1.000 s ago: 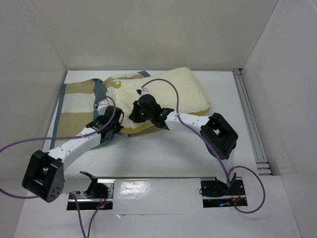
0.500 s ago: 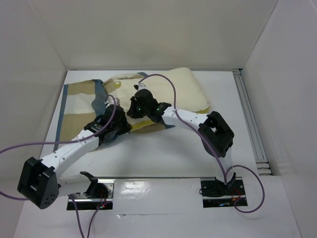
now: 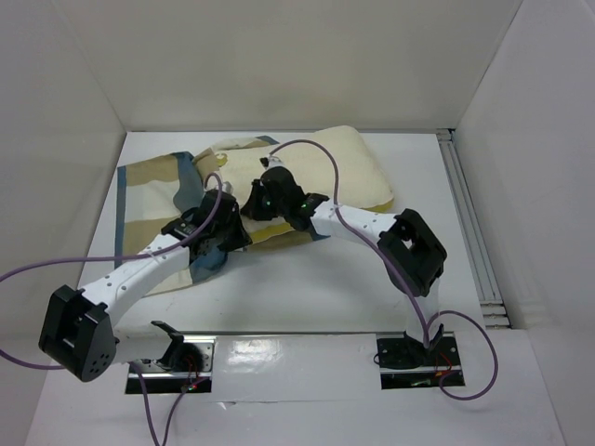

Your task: Put the pillow into the pillowcase

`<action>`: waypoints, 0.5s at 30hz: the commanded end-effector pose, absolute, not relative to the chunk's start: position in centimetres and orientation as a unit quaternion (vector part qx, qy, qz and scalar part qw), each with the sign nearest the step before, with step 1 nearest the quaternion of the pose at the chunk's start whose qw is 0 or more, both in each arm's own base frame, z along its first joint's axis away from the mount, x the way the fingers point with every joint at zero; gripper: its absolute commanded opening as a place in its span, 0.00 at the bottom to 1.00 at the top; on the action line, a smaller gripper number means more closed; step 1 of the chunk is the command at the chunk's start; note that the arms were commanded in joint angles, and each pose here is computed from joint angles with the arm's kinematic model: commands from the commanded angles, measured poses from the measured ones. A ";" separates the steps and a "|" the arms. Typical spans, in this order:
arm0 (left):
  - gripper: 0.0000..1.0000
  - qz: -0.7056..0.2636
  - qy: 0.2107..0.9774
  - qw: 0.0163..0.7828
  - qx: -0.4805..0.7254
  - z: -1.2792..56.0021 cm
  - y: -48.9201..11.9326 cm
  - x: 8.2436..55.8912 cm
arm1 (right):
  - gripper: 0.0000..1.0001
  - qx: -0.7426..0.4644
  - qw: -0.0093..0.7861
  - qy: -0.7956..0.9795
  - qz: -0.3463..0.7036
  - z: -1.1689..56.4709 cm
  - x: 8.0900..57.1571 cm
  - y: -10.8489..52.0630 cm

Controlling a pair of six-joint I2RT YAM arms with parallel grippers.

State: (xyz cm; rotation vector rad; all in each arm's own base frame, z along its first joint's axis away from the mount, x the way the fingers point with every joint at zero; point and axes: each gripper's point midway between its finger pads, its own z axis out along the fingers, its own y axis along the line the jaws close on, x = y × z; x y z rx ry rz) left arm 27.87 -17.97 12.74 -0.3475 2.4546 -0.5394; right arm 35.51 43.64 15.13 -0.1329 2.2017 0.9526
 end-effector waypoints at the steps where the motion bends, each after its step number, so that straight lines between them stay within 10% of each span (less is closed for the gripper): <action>1: 0.16 -0.200 0.938 0.252 -0.129 12.5 -17.9 25.5 | 0.00 -0.040 0.399 0.798 0.449 20.1 36.9 45.6; 4: 0.61 -0.213 0.926 0.292 -0.112 16.6 -17.8 27.2 | 0.00 -0.045 0.372 0.807 0.457 17.9 36.2 46.1; 7: 0.83 -0.222 0.911 0.332 -0.104 20.5 -17.2 29.1 | 0.00 -0.047 0.366 0.809 0.457 17.1 36.1 46.2; 15: 0.63 -0.183 0.905 0.347 -0.162 23.9 -13.4 35.4 | 0.00 -0.057 0.362 0.808 0.460 17.1 35.8 46.3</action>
